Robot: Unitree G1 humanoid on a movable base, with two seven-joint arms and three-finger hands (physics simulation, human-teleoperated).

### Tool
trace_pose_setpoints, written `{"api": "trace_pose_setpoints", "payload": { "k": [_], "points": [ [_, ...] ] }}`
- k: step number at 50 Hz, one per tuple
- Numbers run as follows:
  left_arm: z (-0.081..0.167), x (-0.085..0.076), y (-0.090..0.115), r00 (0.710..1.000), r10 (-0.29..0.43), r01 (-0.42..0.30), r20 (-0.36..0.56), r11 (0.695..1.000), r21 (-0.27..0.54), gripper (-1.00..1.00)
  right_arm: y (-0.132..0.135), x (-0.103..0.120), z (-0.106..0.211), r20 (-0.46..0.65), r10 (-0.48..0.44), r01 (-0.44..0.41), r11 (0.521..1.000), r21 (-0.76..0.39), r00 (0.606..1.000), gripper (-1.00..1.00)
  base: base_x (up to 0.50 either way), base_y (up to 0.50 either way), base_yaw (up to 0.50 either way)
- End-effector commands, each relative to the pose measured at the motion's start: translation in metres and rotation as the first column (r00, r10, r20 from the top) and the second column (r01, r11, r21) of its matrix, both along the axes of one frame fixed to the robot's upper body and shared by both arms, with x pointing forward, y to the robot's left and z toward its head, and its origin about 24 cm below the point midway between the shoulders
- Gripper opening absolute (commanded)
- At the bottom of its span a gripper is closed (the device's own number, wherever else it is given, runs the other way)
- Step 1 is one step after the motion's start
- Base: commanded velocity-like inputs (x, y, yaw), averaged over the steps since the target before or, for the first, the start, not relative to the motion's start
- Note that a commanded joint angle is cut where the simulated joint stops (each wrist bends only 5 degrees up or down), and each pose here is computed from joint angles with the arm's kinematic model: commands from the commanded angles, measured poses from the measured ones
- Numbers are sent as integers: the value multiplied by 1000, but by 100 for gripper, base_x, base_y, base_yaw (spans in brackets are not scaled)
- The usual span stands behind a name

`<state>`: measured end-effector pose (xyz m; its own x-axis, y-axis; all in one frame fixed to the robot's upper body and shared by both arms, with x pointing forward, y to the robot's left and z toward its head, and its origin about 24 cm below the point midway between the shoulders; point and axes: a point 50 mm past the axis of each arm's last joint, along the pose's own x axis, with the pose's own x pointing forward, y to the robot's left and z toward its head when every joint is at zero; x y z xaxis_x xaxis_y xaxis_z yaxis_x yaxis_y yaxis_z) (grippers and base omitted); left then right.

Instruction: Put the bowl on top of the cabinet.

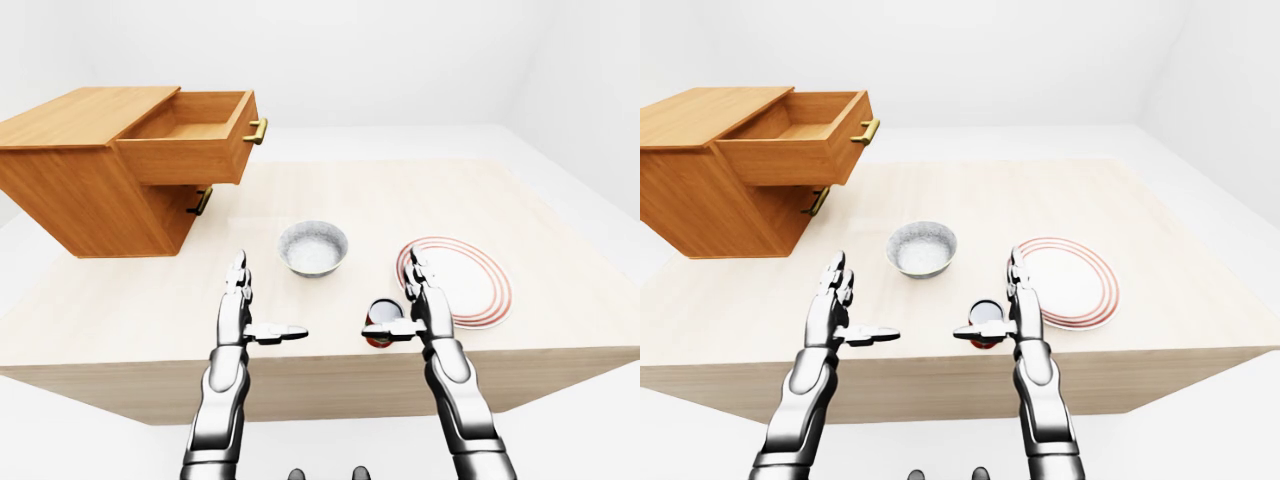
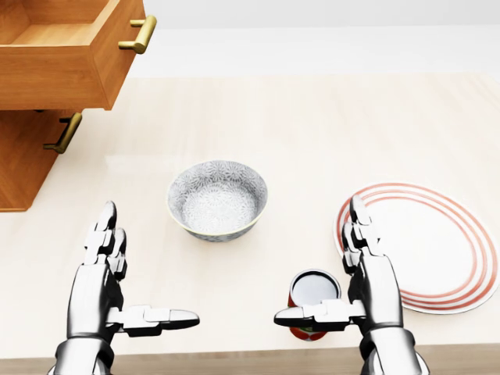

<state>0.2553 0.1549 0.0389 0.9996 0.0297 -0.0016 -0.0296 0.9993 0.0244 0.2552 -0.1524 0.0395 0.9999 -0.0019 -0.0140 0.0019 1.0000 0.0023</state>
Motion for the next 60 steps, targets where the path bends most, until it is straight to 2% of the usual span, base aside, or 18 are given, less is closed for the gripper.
{"api": "trace_pose_setpoints", "payload": {
  "k": [1, 17, 22, 23, 27, 28, 60],
  "points": [
    [-5, 2, 10, 998, 64, -64, -1, 996, 67, 100, -5, 2, -4, -33, 1, -1, 1000, 8, 999, 100, 0, 0, 0],
    [-7, 2, 11, 996, 88, -87, -6, 991, 103, 100, -1, 5, -8, -51, 5, -6, 1000, -10, 999, 100, 0, 0, 0],
    [-7, 1, 10, 997, 82, -81, -2, 989, 122, 100, -2, 4, -6, -38, -12, 11, 1000, -15, 999, 100, 0, 0, 0],
    [-6, 1, 10, 995, 98, -98, 9, 985, 142, 100, -3, 4, -5, -33, -15, 15, 1000, -16, 999, 100, 0, 0, 0],
    [-8, -1, 10, 996, 87, -88, 13, 987, 131, 100, -2, 2, -2, -14, -4, 4, 1000, -6, 1000, 100, 5, 0, 0],
    [-8, -1, 11, 995, 101, -103, 18, 985, 139, 100, -2, 1, -1, -5, 1, -1, 1000, 0, 1000, 100, 50, 0, 0],
    [-9, -5, 12, 995, 95, -96, 13, 986, 137, 100, -2, 2, -2, -10, -3, 3, 1000, 12, 1000, 100, 50, 0, 0]
  ]
}}
